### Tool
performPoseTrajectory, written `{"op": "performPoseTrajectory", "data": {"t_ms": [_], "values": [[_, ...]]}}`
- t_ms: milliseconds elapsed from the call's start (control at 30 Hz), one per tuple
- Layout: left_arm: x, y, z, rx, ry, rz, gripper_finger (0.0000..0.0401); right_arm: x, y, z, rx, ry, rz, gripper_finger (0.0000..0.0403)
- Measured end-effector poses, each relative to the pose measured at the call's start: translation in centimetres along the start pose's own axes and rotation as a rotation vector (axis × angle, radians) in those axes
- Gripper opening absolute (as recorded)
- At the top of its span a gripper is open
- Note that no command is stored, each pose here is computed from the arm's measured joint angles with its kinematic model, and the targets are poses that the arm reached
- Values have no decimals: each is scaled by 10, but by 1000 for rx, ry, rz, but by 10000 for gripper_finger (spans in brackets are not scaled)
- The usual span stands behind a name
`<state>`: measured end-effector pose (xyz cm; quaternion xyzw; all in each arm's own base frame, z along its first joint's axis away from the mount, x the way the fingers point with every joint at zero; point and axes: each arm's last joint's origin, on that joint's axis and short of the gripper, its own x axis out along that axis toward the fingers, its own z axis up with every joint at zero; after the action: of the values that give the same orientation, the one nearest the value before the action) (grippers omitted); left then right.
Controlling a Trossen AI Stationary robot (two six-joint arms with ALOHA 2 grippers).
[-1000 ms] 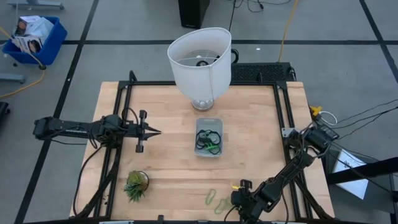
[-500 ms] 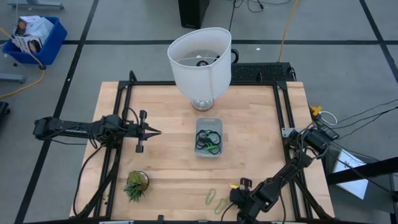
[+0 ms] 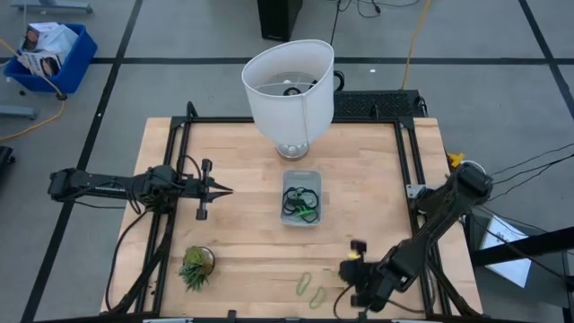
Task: Pick and place rubber bands into bin
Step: Put the green rubber band into the gray bin
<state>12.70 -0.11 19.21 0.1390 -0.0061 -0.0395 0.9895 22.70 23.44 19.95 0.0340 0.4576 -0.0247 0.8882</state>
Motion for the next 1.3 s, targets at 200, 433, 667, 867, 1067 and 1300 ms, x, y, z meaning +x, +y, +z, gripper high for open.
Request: {"op": "performPoseTrajectory", "data": {"t_ms": [200,433,667,867,1067,1300], "values": [[0,0,0,6,5,14,33,-38,-33,21,-128,-140,-148,1],[0,0,-1,10,11,13,33,-56,-68,11,-202,-249,-169,1],[0,0,-1,13,13,13,33,-45,-113,-43,-106,-469,-26,0],[0,0,-1,17,14,12,33,-33,-142,-78,-100,-705,54,0],[0,0,-2,21,20,11,33,-23,-165,-101,-92,-838,97,0],[0,0,-2,30,21,11,33,-22,-178,-92,2,-884,51,0]]}}
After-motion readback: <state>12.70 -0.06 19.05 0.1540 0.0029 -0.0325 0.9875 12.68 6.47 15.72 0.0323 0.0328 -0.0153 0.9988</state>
